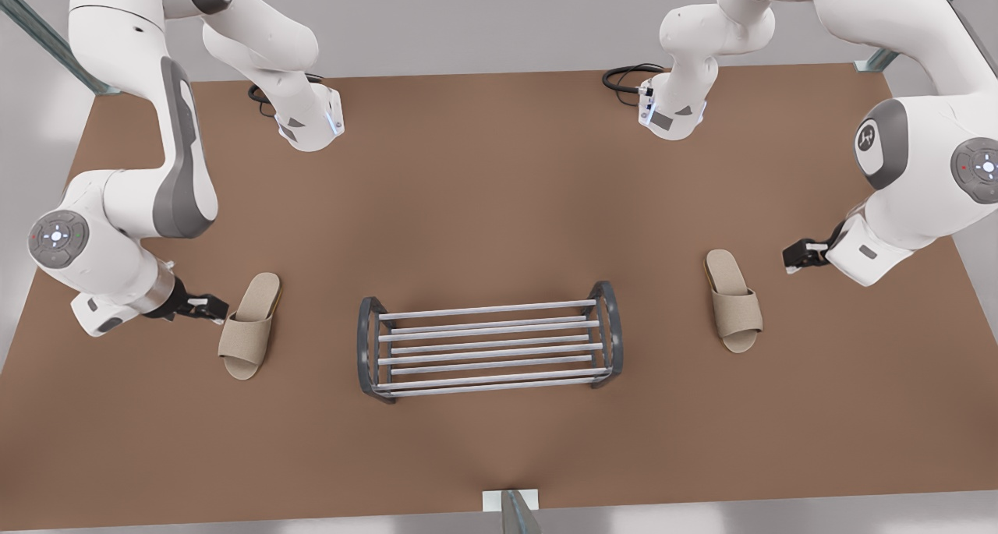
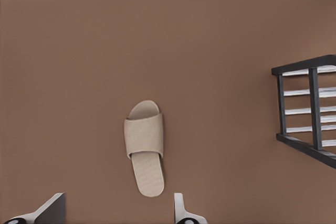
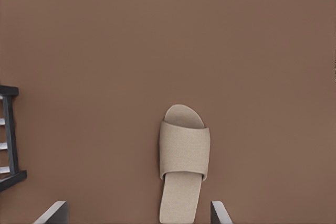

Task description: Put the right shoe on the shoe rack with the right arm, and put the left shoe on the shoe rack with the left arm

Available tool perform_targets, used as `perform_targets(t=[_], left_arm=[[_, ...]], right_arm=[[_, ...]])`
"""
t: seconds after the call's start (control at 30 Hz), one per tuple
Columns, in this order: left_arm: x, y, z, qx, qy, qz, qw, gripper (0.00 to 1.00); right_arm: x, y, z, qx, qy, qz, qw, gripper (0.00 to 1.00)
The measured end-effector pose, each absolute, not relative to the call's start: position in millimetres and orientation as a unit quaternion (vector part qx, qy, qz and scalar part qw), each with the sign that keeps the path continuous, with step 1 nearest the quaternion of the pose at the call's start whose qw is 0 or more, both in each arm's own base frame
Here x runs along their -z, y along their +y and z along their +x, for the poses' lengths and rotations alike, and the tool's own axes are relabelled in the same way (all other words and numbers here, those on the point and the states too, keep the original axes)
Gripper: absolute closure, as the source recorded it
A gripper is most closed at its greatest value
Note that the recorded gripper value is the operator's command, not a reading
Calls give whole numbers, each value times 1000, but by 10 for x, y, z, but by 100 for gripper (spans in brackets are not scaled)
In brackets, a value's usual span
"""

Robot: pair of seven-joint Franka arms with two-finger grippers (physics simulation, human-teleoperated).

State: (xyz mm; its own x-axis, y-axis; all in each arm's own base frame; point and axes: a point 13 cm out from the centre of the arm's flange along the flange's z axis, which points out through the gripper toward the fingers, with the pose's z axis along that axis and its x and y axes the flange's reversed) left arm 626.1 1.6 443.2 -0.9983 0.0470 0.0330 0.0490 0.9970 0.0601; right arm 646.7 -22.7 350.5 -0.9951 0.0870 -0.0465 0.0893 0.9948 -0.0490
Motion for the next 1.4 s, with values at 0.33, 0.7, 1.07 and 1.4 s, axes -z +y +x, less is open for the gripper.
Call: perform_targets(t=[0.33,0.7,1.07,1.4], left_arm=[[-3106,-264,5525,-270,-906,324,-37,0],[-1852,-211,5351,-406,-705,578,-64,0],[-1217,706,5162,-362,-714,579,-153,0],[-1316,598,5518,-432,-654,580,-220,0]], right_arm=[[-2662,-524,5947,147,982,-115,31,0],[-1816,-492,6087,446,649,-610,89,0],[-1050,-442,5603,431,577,-674,163,0],[-892,-665,5706,437,632,-604,213,0]])
